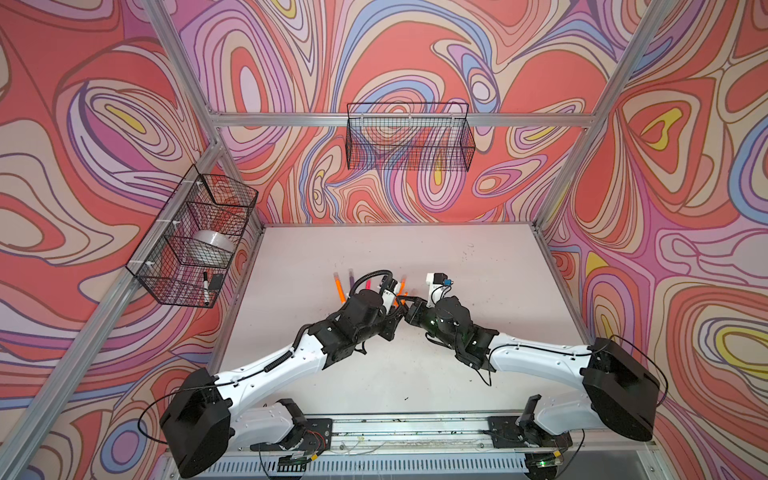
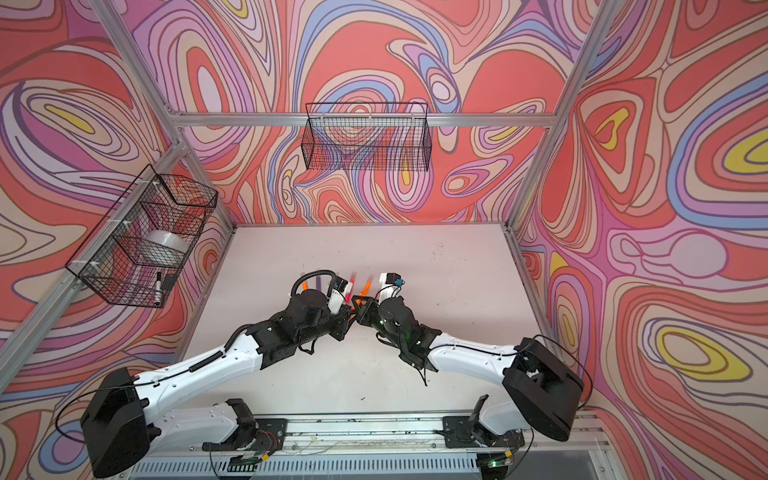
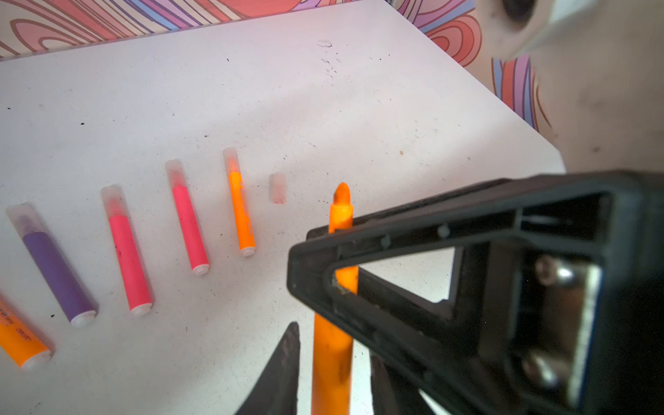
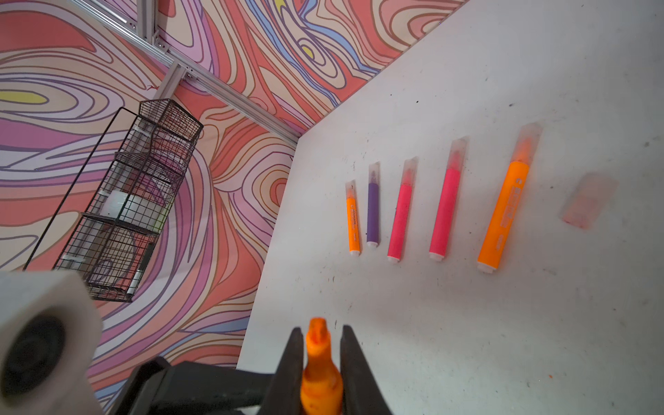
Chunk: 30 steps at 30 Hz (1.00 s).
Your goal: Insert the pens into the pen caps
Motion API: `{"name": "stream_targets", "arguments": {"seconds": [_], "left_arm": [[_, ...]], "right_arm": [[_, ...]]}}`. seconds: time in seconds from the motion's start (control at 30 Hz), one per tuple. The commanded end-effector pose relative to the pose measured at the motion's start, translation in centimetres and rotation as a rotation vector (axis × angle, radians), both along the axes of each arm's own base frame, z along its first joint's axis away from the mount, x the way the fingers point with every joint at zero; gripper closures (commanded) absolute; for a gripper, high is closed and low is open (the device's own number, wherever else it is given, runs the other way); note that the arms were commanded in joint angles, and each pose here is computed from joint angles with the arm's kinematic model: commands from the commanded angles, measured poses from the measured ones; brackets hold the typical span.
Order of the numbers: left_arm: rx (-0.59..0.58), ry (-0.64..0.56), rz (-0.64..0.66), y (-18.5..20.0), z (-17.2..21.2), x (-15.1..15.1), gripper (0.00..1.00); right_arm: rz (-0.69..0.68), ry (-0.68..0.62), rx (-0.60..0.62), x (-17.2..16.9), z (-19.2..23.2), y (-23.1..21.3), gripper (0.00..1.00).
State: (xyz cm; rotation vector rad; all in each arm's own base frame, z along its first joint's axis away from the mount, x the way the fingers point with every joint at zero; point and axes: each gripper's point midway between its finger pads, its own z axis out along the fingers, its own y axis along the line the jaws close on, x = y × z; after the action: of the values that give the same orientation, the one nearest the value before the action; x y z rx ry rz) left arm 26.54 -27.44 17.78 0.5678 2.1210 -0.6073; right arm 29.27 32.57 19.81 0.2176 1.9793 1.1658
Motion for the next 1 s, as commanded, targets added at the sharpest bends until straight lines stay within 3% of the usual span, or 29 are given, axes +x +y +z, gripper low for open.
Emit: {"name": "stream_targets", "arguments": {"seconds": [0.0, 0.37, 0.57, 0.6, 0.67, 0.77, 0.87, 0.97], "left_arm": [[-0.026, -0.03, -0.015, -0.7, 0.9, 0.3, 0.63], [-0.036, -0.038, -0.014, -1.1, 0.8, 0.6, 0.69], [-0.043, -0.056, 0.007, -0.8, 1.0, 0.9, 0.91], [-0.045, -0.06, 0.012, -0.7, 1.0, 0.9, 0.93], [-0.04, -0.069, 0.051, 0.0, 1.0, 1.3, 0.99], [-0.03, -0.031, 0.148, 2.2, 0.4, 2.5, 1.0], [-0.068, 0.042, 0.256, 5.7, -0.6, 3.9, 1.0], [-0.058, 0.034, 0.295, 7.8, -0.4, 3.7, 1.0]], "right_arm": [[0.05, 0.005, 0.001, -0.9, 0.1, 1.4, 0.92], [0.07, 0.01, 0.006, -1.2, -0.1, 2.4, 0.93], [0.081, 0.017, 0.005, -1.4, -0.4, 3.0, 0.92], [0.081, 0.016, 0.003, -1.4, -0.4, 3.0, 0.88], [0.071, 0.012, -0.01, -1.3, -0.6, 2.8, 0.68], [0.028, 0.008, -0.055, -1.0, -0.8, 1.5, 0.48], [-0.052, 0.009, -0.13, -0.3, -1.0, -0.8, 0.44], [-0.156, 0.036, -0.196, 1.2, -2.0, -4.0, 0.41]]}}
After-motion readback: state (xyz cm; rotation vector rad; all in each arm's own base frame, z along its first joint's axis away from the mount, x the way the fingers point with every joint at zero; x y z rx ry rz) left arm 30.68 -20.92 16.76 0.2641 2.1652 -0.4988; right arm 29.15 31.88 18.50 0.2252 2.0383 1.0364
